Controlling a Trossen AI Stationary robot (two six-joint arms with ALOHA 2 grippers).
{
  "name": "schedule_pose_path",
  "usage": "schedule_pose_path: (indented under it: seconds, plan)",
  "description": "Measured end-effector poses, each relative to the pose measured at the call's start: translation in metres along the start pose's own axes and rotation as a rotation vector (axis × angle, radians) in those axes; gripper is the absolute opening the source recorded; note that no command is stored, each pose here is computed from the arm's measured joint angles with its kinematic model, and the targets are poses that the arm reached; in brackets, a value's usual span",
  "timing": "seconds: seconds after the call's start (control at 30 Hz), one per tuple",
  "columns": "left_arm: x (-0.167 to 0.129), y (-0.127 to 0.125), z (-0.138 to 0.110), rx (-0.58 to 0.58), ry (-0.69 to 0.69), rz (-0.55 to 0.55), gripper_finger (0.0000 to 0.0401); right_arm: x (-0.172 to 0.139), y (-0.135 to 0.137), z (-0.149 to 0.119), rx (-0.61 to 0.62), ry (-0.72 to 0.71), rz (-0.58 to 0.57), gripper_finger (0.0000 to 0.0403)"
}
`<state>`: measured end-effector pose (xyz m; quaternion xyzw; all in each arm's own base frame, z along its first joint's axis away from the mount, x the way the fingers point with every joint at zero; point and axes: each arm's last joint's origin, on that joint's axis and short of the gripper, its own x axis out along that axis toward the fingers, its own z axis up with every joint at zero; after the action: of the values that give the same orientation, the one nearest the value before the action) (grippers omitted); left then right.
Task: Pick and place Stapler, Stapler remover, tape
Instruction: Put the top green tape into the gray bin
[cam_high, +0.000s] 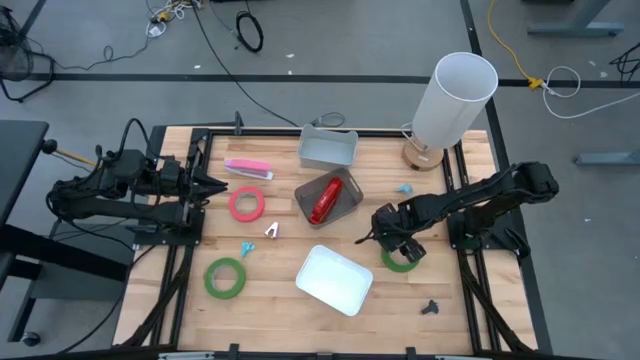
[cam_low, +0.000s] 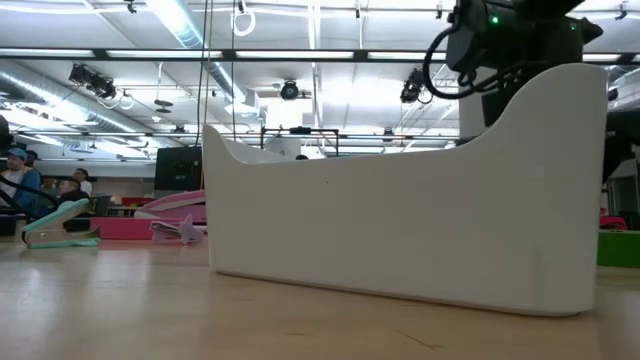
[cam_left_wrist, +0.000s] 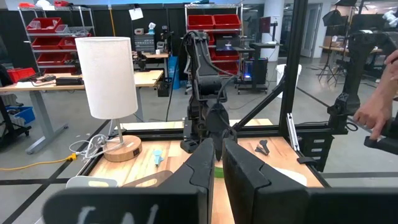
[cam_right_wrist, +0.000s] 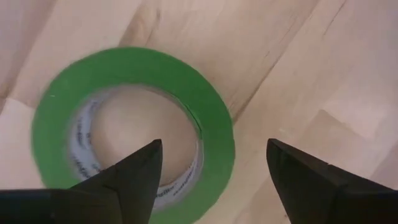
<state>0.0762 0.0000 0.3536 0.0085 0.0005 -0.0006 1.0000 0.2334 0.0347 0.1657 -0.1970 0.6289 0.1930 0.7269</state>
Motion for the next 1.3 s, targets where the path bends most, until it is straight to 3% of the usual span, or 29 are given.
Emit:
schedule_pose_path:
  seconds: [0.13,0.53,0.97,1.3]
  plan:
    - [0.0,0.0,0.0,0.0,0.0,0.0,0.0034,0.006,0.001,-0.005,0.014,0.025,-0.039,0.0288]
    - [0.0,0.0,0.0,0.0,0.0,0.0,0.0034,0.017,0.003,-0.016,0.024,0.042,-0.006,0.0284]
    - [0.0,0.0,0.0,0.0,0.0,0.0,0.0034,0.017,-0.005,-0.018,0.063,0.024,0.011,0.0196]
    - [0.0,0.0,0.0,0.0,0.0,0.0,0.0034,0.017,-0.005,-0.018,0.074,-0.01,0.067,0.0152]
